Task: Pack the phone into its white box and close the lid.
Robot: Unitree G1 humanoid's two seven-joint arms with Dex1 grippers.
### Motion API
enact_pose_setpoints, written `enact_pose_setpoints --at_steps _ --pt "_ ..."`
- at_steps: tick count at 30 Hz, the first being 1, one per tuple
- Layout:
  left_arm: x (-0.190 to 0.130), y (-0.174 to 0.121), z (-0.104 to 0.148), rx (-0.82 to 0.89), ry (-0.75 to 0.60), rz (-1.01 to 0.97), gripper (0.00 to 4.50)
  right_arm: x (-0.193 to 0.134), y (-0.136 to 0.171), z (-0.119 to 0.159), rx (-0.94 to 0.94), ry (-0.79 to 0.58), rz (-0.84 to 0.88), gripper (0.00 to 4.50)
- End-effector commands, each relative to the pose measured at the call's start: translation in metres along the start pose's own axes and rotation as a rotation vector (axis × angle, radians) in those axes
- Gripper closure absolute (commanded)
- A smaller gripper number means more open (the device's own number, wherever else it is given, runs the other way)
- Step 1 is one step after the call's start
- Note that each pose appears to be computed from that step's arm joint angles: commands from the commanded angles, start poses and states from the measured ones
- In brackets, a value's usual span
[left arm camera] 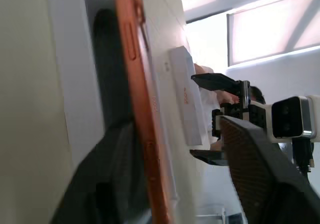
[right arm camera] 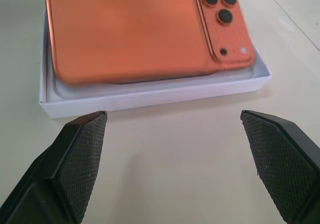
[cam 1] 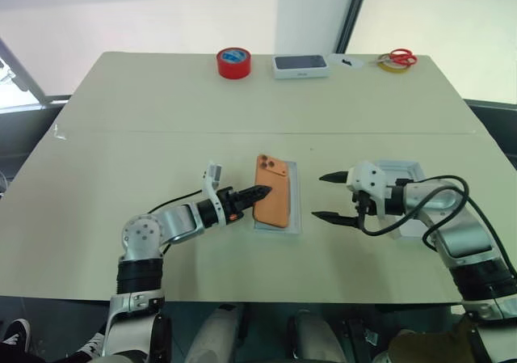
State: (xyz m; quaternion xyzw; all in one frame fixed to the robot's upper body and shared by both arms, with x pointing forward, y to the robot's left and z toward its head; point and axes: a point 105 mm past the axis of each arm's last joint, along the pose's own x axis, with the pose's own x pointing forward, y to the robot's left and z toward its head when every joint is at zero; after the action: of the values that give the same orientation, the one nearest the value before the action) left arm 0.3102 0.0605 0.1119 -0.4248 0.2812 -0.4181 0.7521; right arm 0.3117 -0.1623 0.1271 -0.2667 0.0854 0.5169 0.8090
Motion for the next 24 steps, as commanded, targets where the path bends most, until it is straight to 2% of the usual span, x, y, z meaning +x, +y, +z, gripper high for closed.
enact_pose_setpoints --at_steps 1,10,12,13,16,18,20,24 --pt "-0.009 -0.009 0.006 0.043 -0.004 -0.009 1.39 -0.004 -0.007 0.008 -0.035 -0.019 -0.026 0.00" --pt "-0.046 -0.008 0.029 0.195 -0.017 0.077 1.39 0.001 -0.008 0.010 -0.024 -0.039 -0.028 0.00" --pt "-0.052 0.001 0.042 0.238 -0.054 0.151 1.89 0.002 -0.012 0.008 -0.021 -0.032 -0.049 0.56" --pt "-0.053 0.009 0.048 0.323 -0.062 0.230 2.16 0.003 -0.013 0.007 -0.034 -0.024 -0.056 0.83" --pt "-0.049 0.022 0.052 0.593 -0.011 0.347 3.59 0.009 -0.014 -0.006 -0.092 0.050 -0.069 2.27" --pt "-0.038 0.021 0.045 0.665 0.043 0.315 4.49 0.014 -0.012 -0.014 -0.104 0.088 -0.059 3.29" --pt "-0.030 0.025 0.035 0.714 0.106 0.304 4.50 0.020 -0.012 -0.017 -0.097 0.102 -0.060 4.42" --pt "-0.014 0.036 0.014 0.801 0.266 0.284 4.50 0.030 -0.008 -0.021 -0.160 0.144 -0.019 4.47"
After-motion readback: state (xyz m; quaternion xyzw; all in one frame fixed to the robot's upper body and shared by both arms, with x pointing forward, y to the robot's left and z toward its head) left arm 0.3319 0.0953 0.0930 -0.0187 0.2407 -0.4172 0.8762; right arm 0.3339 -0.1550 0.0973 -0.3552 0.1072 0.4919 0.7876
